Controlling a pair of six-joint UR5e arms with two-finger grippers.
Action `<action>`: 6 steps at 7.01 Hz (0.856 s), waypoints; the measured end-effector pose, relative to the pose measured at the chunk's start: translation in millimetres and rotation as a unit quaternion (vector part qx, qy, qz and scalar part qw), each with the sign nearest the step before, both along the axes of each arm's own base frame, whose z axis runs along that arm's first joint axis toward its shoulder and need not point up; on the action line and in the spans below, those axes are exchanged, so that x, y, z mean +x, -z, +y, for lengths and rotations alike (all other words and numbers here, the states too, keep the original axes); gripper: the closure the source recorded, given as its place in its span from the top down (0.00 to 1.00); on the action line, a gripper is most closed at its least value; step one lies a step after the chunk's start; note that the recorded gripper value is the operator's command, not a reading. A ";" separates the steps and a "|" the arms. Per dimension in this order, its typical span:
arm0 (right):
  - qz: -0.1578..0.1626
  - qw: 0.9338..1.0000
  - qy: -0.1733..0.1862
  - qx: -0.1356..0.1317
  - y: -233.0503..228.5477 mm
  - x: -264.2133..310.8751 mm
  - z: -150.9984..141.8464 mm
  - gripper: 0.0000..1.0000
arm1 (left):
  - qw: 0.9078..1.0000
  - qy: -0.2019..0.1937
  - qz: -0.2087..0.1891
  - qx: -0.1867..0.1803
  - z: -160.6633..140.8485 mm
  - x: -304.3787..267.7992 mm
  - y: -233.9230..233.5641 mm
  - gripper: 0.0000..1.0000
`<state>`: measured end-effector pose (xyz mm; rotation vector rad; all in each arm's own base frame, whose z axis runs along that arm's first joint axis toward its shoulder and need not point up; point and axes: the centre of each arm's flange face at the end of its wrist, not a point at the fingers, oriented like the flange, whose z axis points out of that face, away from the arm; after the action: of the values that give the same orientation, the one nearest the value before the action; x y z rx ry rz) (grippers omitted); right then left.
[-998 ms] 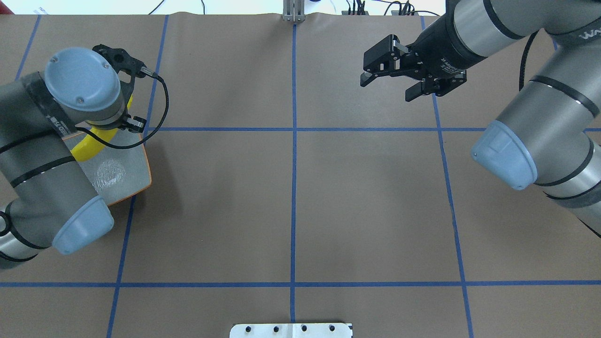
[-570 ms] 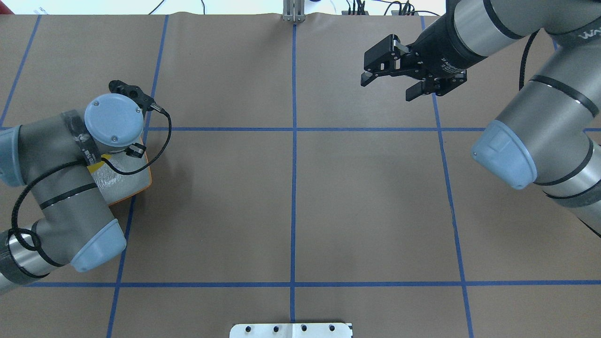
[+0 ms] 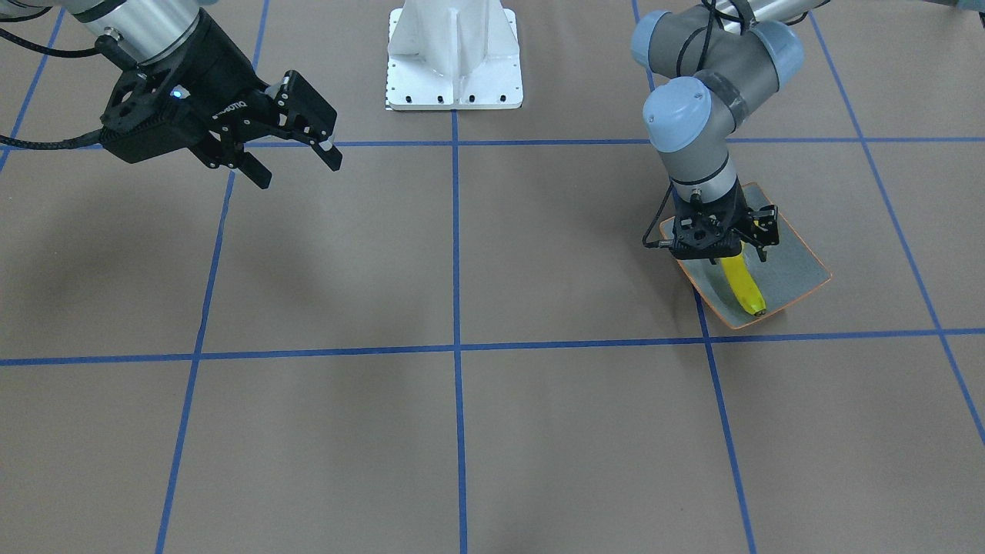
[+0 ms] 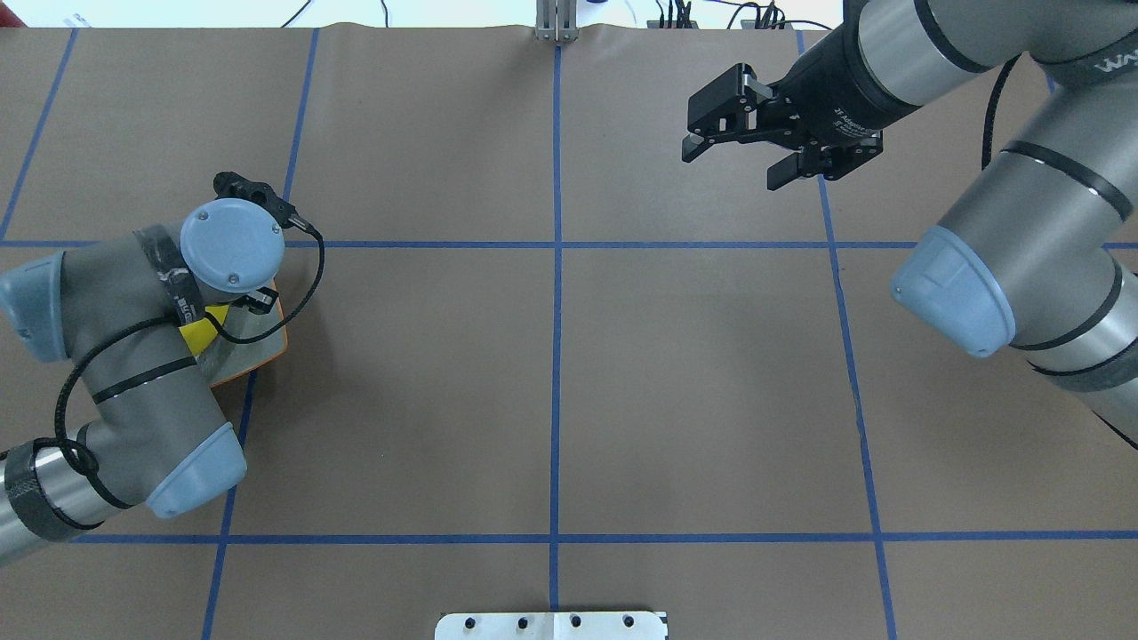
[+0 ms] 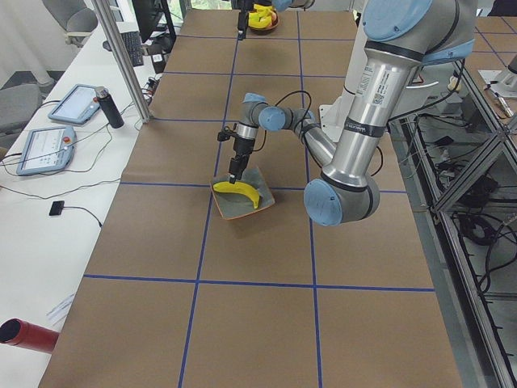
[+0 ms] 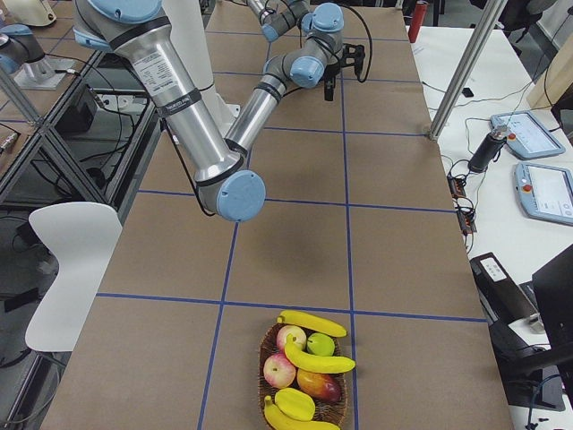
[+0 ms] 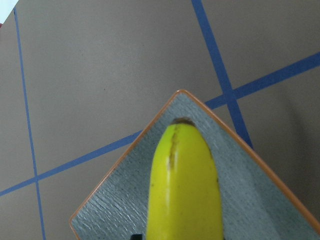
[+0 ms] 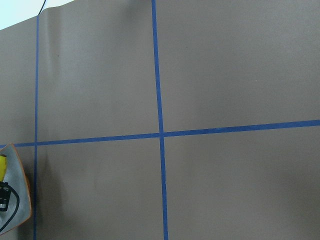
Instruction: Transfer all bananas from basket to plate
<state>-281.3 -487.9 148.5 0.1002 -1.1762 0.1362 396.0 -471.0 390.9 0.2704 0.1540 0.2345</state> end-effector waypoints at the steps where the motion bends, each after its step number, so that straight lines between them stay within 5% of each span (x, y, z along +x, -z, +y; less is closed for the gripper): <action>1: 0.001 1.000 0.000 0.001 -1.5 0.5 -1.2 1.00 | 1.000 -0.007 0.004 0.006 -1.8 -4.9 6.8 1.00; 3: 0.010 1.000 -0.001 0.012 -9.5 10.8 -10.3 1.00 | 0.999 -0.010 0.039 0.001 -16.9 -31.8 30.4 1.00; 6: 0.059 0.997 0.006 0.047 -74.1 53.7 -33.7 1.00 | 0.983 -0.001 0.170 -0.062 -47.0 -65.1 91.8 1.00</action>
<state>-227.7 -521.6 222.6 0.1808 -1.0658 0.0635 330.9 -518.1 299.1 0.1843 0.5060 0.1778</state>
